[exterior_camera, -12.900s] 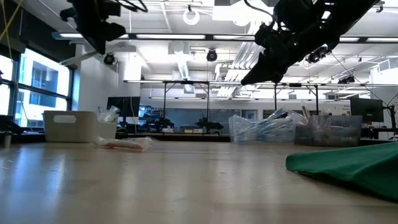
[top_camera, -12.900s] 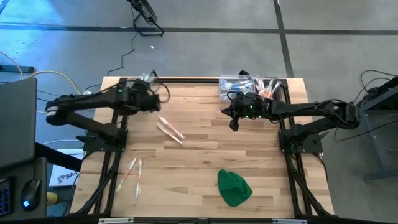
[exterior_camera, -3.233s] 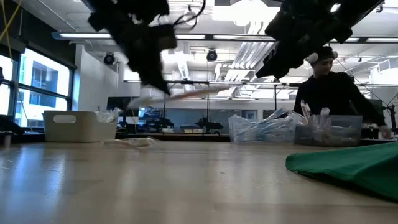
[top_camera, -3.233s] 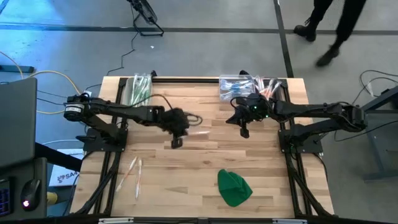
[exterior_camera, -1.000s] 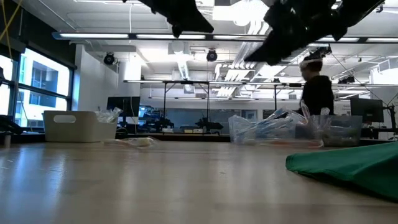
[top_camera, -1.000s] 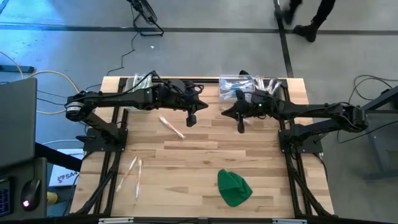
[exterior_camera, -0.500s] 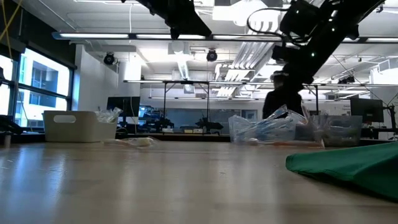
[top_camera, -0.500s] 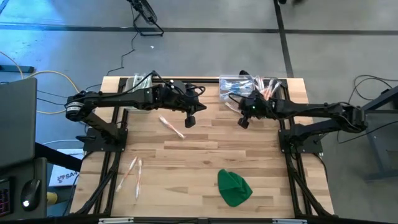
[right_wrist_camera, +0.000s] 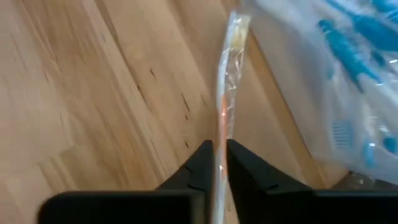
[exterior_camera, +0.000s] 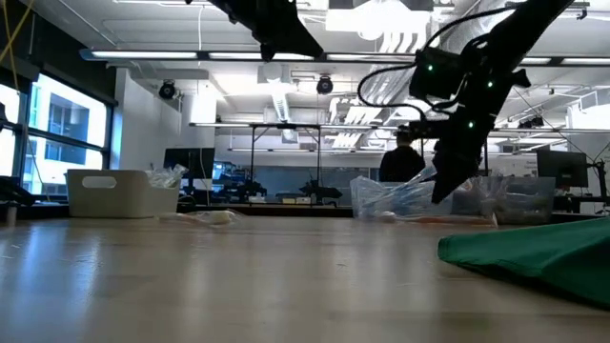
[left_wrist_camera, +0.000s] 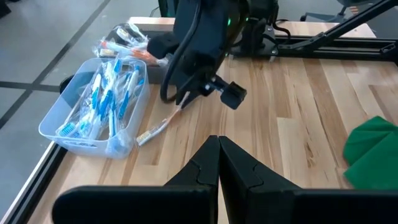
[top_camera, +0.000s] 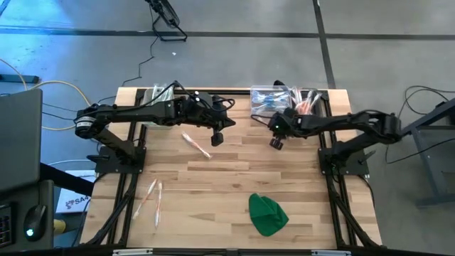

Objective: Pick & Place Toothbrushes
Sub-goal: Put the orange toothbrush into the black bin

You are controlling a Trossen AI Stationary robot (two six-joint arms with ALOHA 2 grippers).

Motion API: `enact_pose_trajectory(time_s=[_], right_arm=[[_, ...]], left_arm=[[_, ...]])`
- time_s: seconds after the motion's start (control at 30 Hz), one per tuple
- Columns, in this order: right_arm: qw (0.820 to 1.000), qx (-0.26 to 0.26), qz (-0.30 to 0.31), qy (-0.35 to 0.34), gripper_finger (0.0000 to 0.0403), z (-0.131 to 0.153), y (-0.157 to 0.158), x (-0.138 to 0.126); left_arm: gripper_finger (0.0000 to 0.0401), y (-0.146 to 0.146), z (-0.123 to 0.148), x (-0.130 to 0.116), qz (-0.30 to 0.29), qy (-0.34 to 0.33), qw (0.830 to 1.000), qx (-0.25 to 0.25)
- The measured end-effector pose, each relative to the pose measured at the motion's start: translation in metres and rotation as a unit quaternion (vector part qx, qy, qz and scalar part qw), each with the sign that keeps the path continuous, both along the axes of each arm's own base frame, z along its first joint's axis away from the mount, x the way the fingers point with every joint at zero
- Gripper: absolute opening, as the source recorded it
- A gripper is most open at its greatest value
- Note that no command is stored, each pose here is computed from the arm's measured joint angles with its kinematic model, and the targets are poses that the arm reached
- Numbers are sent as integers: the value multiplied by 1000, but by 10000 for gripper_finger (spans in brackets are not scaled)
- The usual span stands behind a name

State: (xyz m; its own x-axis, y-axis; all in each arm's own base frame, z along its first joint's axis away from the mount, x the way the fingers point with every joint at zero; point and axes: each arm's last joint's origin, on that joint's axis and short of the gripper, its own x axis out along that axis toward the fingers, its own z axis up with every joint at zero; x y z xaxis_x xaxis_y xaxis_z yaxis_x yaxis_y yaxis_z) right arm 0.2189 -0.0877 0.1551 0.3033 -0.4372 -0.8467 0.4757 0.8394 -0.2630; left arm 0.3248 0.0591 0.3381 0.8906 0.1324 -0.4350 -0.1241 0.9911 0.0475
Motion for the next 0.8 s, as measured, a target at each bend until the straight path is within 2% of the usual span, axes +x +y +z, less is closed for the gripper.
enact_pose_trajectory(time_s=[0.3,0.43,0.53,0.6,0.8], right_arm=[[998,19,3,53,192,-25,-2,5],[997,21,-3,67,243,-34,-5,7],[997,37,-7,64,256,-37,-10,7],[996,69,-5,48,252,-38,-14,6],[989,150,-12,10,200,-39,-27,0]], left_arm=[[0,0,0,0,-1,0,1000,1],[0,0,0,0,-1,0,1000,1],[0,0,0,0,-1,3,1000,0],[0,0,-1,0,-1,4,1000,0],[0,0,-2,-1,-1,14,1000,-2]])
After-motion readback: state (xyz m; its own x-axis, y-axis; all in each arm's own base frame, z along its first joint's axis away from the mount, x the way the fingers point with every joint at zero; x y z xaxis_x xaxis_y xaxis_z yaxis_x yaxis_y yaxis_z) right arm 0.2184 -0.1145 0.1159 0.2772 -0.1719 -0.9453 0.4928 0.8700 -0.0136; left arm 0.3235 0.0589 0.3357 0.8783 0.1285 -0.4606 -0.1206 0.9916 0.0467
